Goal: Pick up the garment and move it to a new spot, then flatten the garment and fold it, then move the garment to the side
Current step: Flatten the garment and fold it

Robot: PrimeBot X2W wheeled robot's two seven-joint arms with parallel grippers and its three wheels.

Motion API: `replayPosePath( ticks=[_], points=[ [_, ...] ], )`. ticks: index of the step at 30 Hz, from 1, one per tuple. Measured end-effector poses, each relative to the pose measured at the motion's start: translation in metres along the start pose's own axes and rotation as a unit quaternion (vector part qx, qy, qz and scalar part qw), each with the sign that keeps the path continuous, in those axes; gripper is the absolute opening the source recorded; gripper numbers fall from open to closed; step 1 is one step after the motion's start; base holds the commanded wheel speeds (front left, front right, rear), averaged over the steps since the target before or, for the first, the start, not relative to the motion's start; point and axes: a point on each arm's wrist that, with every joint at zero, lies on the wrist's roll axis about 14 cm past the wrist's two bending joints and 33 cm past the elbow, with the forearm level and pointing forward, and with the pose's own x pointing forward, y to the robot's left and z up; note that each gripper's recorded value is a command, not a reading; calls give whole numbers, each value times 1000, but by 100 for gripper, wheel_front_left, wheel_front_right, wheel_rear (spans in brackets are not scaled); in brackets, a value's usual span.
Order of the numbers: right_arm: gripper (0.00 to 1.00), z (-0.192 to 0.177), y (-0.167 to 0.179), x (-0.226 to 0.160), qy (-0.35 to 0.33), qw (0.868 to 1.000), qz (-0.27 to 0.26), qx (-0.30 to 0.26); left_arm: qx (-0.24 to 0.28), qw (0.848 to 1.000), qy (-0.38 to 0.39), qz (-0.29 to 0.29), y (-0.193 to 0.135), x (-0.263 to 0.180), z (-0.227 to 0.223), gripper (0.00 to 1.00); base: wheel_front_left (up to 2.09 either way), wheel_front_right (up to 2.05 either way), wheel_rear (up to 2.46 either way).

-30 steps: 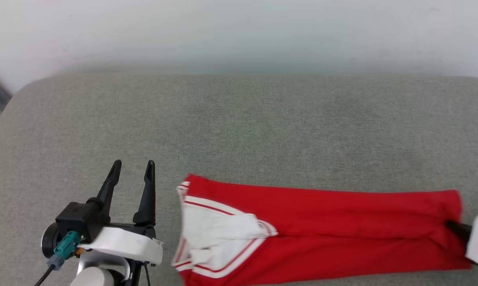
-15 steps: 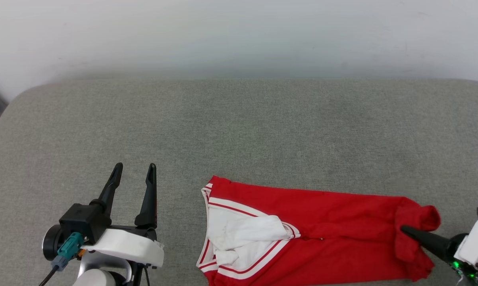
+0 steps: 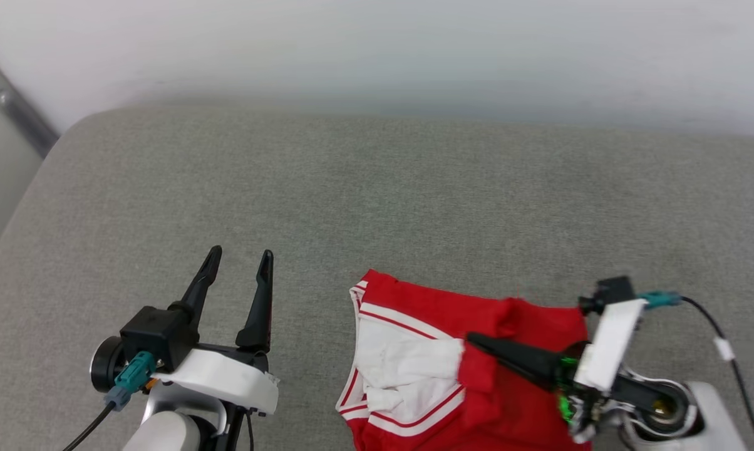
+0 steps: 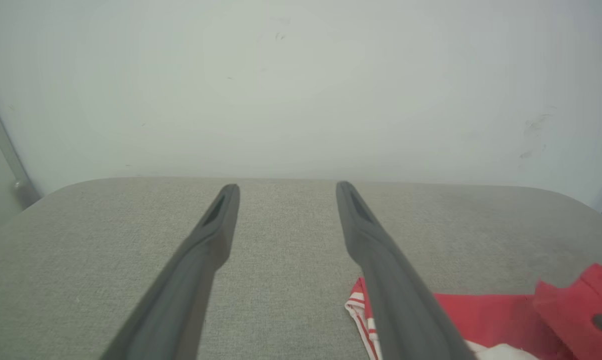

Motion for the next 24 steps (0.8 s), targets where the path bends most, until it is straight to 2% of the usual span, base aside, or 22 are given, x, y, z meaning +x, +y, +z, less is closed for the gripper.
replayPosePath(
  ticks=[4,7,8,9,11,12,13,18,24],
  points=[
    [0,-23,7,35,40,999,5,-15,2,1000,4,6,4,1,-3,100,0,0,0],
    [0,-26,-1,51,38,999,-17,-29,1,1000,10,11,8,1,-7,100,0,0,0],
    [7,-29,-6,54,40,998,-28,-35,1,1000,11,13,9,2,-8,100,0,0,0],
    [7,-30,-9,57,40,998,-34,-37,1,1000,11,14,10,2,-9,100,0,0,0],
    [38,-32,-12,62,38,997,-41,-45,1,1000,15,16,11,2,-12,100,0,0,0],
    [86,-30,-11,63,32,997,-42,-52,0,1000,17,17,11,2,-14,100,0,0,0],
    [100,-29,-9,65,31,997,-40,-57,-1,1000,18,18,11,2,-15,100,0,0,0],
    [100,-25,-2,65,32,993,-44,-100,-7,1000,17,13,7,6,-18,100,0,0,0],
    [100,-6,9,52,10,971,-68,-229,-11,1000,14,4,0,9,-18,100,0,0,0]
  ],
)
